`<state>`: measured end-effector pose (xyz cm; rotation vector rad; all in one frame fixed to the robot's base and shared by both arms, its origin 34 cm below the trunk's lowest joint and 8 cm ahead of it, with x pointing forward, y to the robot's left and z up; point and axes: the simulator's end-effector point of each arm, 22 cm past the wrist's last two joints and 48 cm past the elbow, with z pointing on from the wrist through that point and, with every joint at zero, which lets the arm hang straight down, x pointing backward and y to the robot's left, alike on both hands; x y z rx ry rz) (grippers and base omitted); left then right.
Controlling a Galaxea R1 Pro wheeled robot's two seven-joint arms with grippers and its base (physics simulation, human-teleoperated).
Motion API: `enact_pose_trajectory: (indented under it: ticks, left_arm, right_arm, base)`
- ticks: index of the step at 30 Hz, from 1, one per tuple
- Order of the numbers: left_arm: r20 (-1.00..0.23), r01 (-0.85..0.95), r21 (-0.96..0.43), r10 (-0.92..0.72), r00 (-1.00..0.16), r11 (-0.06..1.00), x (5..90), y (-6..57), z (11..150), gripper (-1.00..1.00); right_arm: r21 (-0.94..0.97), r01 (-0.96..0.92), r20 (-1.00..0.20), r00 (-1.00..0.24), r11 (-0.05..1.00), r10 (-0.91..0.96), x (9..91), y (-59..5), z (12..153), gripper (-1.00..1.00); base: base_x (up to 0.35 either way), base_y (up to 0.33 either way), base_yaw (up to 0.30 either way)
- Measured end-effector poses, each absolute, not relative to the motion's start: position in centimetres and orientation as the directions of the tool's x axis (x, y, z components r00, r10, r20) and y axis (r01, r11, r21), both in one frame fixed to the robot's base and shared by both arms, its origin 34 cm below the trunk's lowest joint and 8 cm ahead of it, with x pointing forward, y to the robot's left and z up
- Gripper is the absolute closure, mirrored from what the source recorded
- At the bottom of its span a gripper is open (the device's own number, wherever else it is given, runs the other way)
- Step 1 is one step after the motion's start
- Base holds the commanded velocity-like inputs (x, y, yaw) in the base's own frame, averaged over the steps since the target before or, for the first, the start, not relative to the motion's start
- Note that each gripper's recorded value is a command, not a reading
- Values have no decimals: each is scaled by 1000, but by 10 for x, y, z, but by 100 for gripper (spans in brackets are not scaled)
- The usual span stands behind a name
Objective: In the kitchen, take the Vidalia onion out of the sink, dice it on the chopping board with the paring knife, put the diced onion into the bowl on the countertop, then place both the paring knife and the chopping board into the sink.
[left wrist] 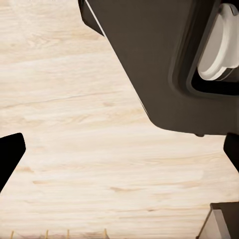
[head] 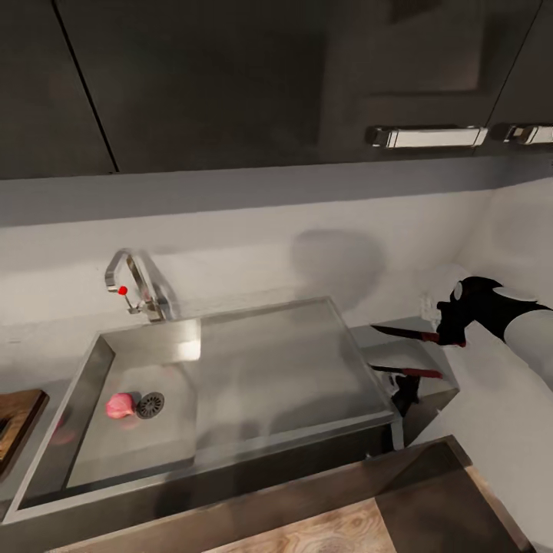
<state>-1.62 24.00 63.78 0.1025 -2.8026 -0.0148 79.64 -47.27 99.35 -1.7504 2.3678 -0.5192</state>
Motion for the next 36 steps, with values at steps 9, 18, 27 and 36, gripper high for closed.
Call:
enact_pose_trajectory:
  ticks: [9,18,27,36]
  left_arm:
    - [323,-69,22,-73,-944,997,-13,240,637,-100]
    - [319,-69,22,-73,-945,997,-12,240,636,-100]
    - [318,-69,22,-73,-945,997,-11,240,636,-100]
    - [315,-69,21,-73,-946,997,-10,240,636,-100]
  right_arm:
    - [-386,-872,14,-333,302,-943,804,-465,1005,100]
    - [-411,-864,3,-319,290,-948,812,-458,1012,100]
    - [-467,-840,-44,-290,277,-956,831,-441,1031,100]
    - [-474,-834,-56,-291,282,-955,833,-439,1035,100]
  base:
    - [-2,2,0]
    - [0,0,0]
    - [-48,109,0]
    - [-107,204,0]
